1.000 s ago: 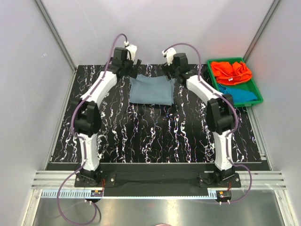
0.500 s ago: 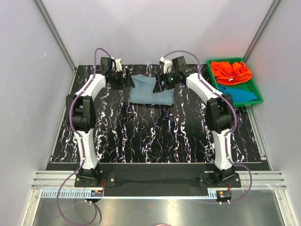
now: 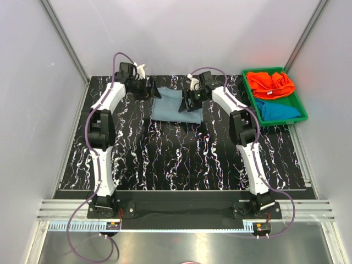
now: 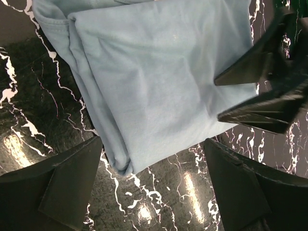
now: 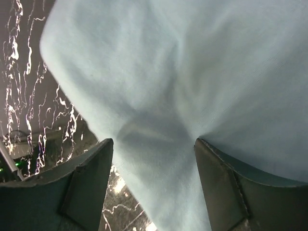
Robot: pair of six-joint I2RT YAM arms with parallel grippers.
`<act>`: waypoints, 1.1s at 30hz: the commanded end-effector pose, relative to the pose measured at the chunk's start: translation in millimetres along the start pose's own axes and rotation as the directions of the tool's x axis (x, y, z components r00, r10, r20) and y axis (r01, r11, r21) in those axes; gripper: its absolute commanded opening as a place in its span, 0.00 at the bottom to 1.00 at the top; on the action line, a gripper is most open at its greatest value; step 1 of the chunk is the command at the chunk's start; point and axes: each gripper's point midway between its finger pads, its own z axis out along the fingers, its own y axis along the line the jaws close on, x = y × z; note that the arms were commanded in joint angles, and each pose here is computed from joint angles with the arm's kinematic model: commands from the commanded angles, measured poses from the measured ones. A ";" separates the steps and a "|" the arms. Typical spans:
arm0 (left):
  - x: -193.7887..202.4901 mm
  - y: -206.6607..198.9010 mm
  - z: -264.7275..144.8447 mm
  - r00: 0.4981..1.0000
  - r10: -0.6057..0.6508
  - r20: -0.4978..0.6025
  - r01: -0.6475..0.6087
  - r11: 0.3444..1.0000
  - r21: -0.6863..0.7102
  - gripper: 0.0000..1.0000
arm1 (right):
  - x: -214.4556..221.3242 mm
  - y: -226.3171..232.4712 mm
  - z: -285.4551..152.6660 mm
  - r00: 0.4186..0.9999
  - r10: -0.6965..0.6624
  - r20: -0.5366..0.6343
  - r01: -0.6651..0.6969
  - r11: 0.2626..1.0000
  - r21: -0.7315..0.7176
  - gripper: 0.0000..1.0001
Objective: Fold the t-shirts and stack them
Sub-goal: Fold the tshirt
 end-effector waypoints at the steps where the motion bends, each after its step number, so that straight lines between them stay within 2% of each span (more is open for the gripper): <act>1: -2.5 -10.4 -12.6 1.000 0.030 0.009 -0.030 0.999 0.027 0.93 | 28.5 1.1 8.9 0.993 0.083 -0.080 -0.086 0.995 -0.042 0.75; 5: 5.4 -16.5 -26.2 1.000 0.020 0.004 -0.020 1.000 0.021 0.93 | 59.8 14.0 -3.8 0.981 0.101 -0.163 -0.112 0.992 -0.065 0.76; 7: 10.2 -24.4 -36.0 1.000 0.010 0.005 -0.010 0.999 0.032 0.93 | 89.8 15.5 -9.0 0.957 0.149 -0.250 -0.168 0.984 -0.057 0.76; 10: 22.2 -29.1 -42.4 1.000 -0.007 -0.010 0.007 0.999 0.038 0.93 | 120.5 22.0 -23.8 0.936 0.154 -0.317 -0.181 0.982 -0.055 0.74; 13: 30.5 -26.4 -42.3 1.000 -0.008 -0.024 0.009 0.999 0.031 0.93 | 134.7 32.3 -39.0 0.928 0.143 -0.343 -0.175 0.982 -0.065 0.74; 18: 30.1 -25.1 -25.2 0.999 -0.004 -0.043 0.007 0.997 0.072 0.93 | 135.8 34.7 -48.2 0.934 0.121 -0.335 -0.148 0.987 -0.057 0.75; 24: 43.8 -16.9 23.2 0.993 -0.003 -0.120 0.019 0.991 0.131 0.90 | 126.7 29.5 -47.1 0.943 0.098 -0.318 -0.115 0.993 -0.036 0.75; 33: 54.5 -16.5 55.0 0.981 -0.104 -0.165 0.138 0.968 0.212 0.87 | 119.1 37.5 -56.2 0.948 0.081 -0.306 -0.100 0.994 -0.045 0.76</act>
